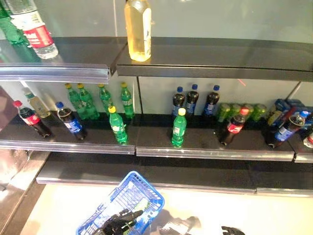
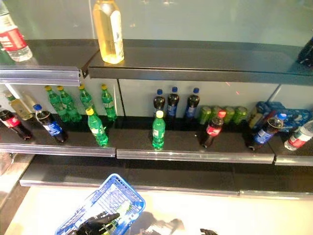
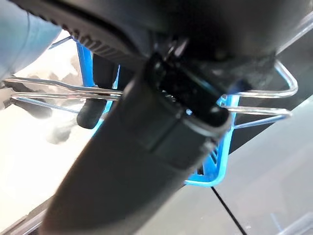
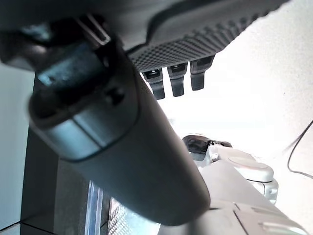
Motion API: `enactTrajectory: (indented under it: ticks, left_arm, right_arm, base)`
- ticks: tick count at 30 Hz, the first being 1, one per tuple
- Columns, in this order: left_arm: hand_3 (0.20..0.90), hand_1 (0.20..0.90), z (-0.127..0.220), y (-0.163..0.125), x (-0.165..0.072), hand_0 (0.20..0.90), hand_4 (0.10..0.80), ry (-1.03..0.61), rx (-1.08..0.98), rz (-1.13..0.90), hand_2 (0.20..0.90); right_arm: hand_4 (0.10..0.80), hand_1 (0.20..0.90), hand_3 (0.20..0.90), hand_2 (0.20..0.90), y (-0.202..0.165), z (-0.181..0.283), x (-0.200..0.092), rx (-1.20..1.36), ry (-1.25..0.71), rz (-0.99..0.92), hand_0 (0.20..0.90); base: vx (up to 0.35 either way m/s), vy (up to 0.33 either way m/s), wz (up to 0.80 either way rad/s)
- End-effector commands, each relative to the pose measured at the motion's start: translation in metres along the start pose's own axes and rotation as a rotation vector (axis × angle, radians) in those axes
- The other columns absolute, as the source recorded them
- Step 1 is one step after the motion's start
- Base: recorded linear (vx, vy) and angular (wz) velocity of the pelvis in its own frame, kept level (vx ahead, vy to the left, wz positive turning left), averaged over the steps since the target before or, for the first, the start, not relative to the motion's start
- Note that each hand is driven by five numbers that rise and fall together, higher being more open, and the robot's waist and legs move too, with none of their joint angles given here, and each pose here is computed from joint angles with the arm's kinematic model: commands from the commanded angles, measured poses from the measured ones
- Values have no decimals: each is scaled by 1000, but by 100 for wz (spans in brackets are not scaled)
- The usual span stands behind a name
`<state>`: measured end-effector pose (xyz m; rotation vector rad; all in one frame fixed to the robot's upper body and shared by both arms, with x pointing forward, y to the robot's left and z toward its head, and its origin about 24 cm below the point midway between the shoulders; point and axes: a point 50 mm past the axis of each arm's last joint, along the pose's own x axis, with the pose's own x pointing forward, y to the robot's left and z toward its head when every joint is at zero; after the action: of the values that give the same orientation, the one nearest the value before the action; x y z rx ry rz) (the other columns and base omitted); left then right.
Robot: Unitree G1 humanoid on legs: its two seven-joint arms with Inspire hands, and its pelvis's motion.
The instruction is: Pick up the drink and place into the basket.
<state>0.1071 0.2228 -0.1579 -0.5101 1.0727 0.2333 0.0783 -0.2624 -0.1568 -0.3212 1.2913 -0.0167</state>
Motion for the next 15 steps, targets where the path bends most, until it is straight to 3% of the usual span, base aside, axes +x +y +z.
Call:
enactTrajectory:
  ticks: [1, 12, 15]
  left_arm:
    - [200, 300, 35, 13, -5, 300, 100, -110, 33, -1, 300]
    - [200, 300, 24, 30, -12, 300, 100, -80, -42, 49, 300]
    - [200, 300, 27, 22, -8, 300, 100, -86, -51, 39, 300]
  right_arm:
    - [800, 900, 900, 900, -15, 10, 0, 40, -20, -54, 900]
    - [800, 900, 900, 900, -13, -3, -1, 20, 31, -40, 900]
    - [800, 900, 900, 900, -16, 9, 0, 11, 3, -50, 900]
  base:
    - [-2, 16, 8]
    - [27, 15, 7]
    - [-151, 32, -2]
